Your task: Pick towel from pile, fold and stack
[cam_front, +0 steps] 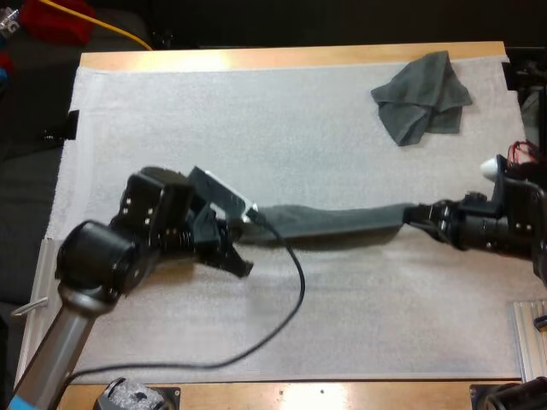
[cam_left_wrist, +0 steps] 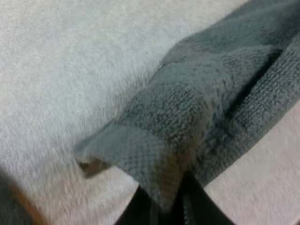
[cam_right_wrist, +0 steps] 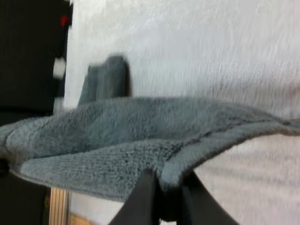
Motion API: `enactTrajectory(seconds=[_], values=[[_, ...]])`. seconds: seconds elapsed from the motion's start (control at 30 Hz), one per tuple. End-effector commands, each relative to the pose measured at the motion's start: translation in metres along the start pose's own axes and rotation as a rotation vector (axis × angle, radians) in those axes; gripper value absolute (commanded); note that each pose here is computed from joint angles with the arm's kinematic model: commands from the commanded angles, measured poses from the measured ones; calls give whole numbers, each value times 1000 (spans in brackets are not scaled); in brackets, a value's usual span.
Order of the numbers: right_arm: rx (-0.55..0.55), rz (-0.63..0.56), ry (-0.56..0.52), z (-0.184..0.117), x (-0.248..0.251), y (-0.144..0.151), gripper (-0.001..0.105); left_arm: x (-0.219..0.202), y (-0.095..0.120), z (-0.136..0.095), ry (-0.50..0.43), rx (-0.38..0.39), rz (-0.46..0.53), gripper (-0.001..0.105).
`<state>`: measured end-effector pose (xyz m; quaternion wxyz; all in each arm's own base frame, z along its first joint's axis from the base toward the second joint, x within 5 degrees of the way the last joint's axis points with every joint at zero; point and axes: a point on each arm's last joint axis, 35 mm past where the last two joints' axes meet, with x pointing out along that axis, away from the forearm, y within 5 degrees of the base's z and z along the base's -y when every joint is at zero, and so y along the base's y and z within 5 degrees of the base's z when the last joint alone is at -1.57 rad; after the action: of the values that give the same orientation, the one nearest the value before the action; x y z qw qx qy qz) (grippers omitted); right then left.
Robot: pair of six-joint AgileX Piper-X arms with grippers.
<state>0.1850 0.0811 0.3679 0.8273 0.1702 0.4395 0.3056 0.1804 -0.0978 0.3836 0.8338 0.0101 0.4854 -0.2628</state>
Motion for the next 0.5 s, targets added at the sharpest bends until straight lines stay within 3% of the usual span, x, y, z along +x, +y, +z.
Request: enactTrajectory(seconds=[0.0,0.47], values=[[-34,7,-1,-3,-6,7,1,-7,-4,-4,3,0,25,0],[-115,-15,99,-54,-27,53,1,-26,-39,-48,170,106,105,0]])
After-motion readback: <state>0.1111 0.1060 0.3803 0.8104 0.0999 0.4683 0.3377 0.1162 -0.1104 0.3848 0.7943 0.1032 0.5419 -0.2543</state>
